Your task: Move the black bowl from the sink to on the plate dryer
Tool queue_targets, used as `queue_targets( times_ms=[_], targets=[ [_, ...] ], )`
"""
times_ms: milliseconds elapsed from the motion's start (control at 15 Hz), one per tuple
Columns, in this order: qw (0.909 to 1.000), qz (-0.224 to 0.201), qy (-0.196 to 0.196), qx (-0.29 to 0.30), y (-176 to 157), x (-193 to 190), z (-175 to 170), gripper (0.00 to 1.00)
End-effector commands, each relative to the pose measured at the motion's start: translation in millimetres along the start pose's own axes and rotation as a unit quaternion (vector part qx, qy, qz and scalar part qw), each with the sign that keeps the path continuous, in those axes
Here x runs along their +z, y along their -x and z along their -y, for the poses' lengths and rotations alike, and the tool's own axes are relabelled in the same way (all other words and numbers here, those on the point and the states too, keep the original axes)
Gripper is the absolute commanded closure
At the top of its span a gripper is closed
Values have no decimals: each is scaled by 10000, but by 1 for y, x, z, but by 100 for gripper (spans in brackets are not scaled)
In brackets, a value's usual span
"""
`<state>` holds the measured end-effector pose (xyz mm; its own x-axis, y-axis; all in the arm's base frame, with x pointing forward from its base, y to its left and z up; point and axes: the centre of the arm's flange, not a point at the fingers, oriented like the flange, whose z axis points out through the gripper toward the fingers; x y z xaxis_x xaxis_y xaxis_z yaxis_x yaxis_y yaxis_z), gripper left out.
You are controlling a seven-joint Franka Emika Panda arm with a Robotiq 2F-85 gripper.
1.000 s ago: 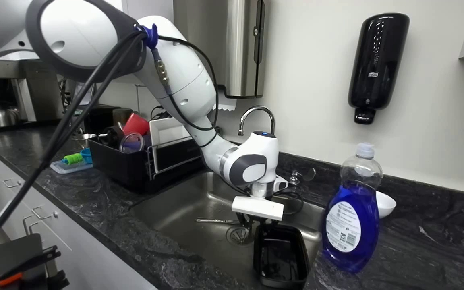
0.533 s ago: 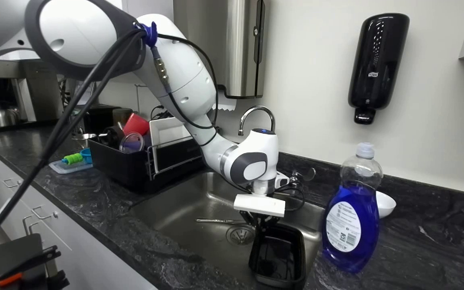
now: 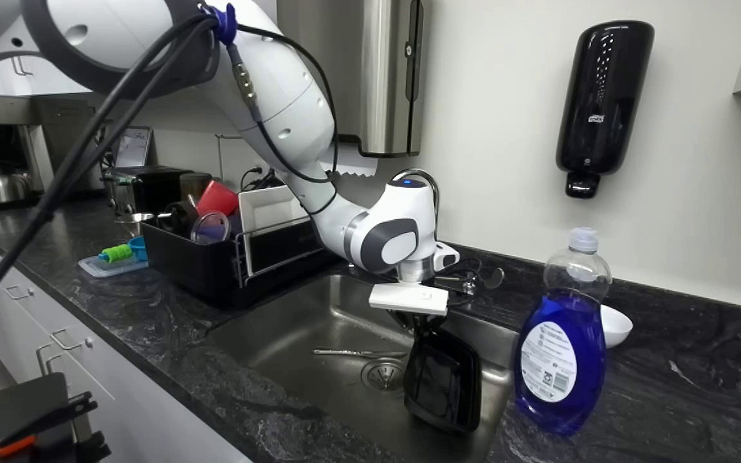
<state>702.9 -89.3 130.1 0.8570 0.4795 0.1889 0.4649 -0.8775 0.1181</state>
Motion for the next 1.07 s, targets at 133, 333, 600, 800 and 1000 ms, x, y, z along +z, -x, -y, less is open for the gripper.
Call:
queue_targets(
  times_ms=[133,333,600,800,1000],
  targets=[
    [9988,-301,248,311,18,-41,23,98],
    [9976,-411,321,463,27,-59,29,98],
    [9955,-547,392,663,44,-90,38,98],
    [9935,-683,410,814,57,-114,45,98],
    [9900,-824,347,1091,67,-136,52,98]
  ],
)
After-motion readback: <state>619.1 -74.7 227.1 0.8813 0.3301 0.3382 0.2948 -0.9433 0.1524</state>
